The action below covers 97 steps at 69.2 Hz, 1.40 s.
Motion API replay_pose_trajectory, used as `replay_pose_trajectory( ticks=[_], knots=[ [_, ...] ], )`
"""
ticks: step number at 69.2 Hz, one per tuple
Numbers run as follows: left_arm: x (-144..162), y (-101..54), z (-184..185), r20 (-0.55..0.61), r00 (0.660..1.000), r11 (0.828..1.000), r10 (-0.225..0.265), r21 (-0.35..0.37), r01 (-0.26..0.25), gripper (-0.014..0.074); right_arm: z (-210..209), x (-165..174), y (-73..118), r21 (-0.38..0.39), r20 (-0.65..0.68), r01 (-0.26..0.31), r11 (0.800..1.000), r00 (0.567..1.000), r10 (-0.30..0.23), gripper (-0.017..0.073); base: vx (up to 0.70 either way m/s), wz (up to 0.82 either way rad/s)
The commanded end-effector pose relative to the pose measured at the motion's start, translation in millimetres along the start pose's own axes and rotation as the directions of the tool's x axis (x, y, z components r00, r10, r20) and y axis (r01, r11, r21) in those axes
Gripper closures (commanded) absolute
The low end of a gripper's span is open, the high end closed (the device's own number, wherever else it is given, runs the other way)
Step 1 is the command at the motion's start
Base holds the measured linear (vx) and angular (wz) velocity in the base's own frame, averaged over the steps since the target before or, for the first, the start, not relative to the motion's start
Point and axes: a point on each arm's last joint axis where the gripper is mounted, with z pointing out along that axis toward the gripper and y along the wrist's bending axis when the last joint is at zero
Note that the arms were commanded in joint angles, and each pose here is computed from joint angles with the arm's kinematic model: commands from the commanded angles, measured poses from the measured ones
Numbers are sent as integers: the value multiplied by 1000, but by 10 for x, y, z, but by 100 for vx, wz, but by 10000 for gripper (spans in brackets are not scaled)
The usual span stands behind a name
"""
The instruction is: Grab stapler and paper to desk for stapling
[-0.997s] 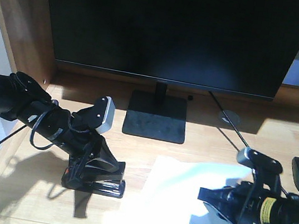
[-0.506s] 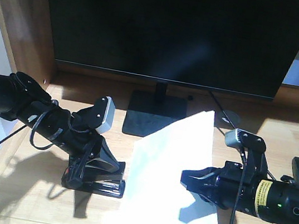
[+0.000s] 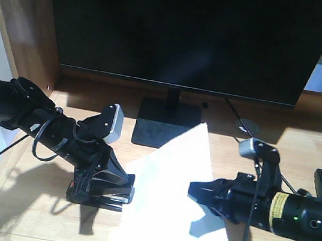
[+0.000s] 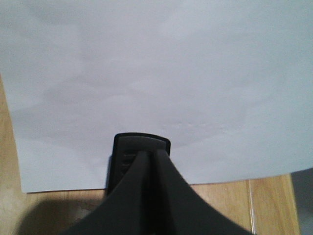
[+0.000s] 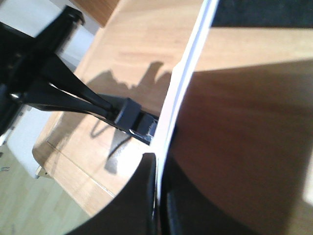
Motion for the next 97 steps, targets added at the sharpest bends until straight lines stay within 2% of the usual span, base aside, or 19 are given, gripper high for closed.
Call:
replay_pose_trajectory(
  ticks=[1, 18, 30, 41, 53, 67, 97],
  knots=[
    [-212, -17, -123, 69, 997, 1000, 16, -19, -15, 601, 48, -77, 32, -72, 29, -36, 997, 999, 38, 560, 0, 0],
    [-212, -17, -123, 69, 997, 1000, 16, -19, -15, 601, 239, -9, -150, -60, 24, -176, 983, 984, 178, 560, 0, 0],
    [-212, -17, -123, 69, 997, 1000, 16, -19, -15, 601, 271, -47, -205, -50, 85, -237, 970, 967, 241, 560, 0, 0],
    [-212, -17, -123, 69, 997, 1000, 16, -19, -15, 601, 301, -67, -235, -67, 120, -303, 951, 944, 309, 560, 0, 0],
    [-212, -17, -123, 69, 997, 1000, 16, -19, -15, 601, 377, -63, -272, -140, 142, -370, 918, 910, 389, 560, 0, 0],
    [-212, -17, -123, 69, 997, 1000, 16, -19, -15, 601, 479, 6, -313, -218, 111, -405, 888, 894, 435, 560, 0, 0],
    [-212, -17, -123, 69, 997, 1000, 16, -19, -15, 601, 584, 62, -399, -247, 125, -473, 846, 850, 512, 560, 0, 0]
  ],
)
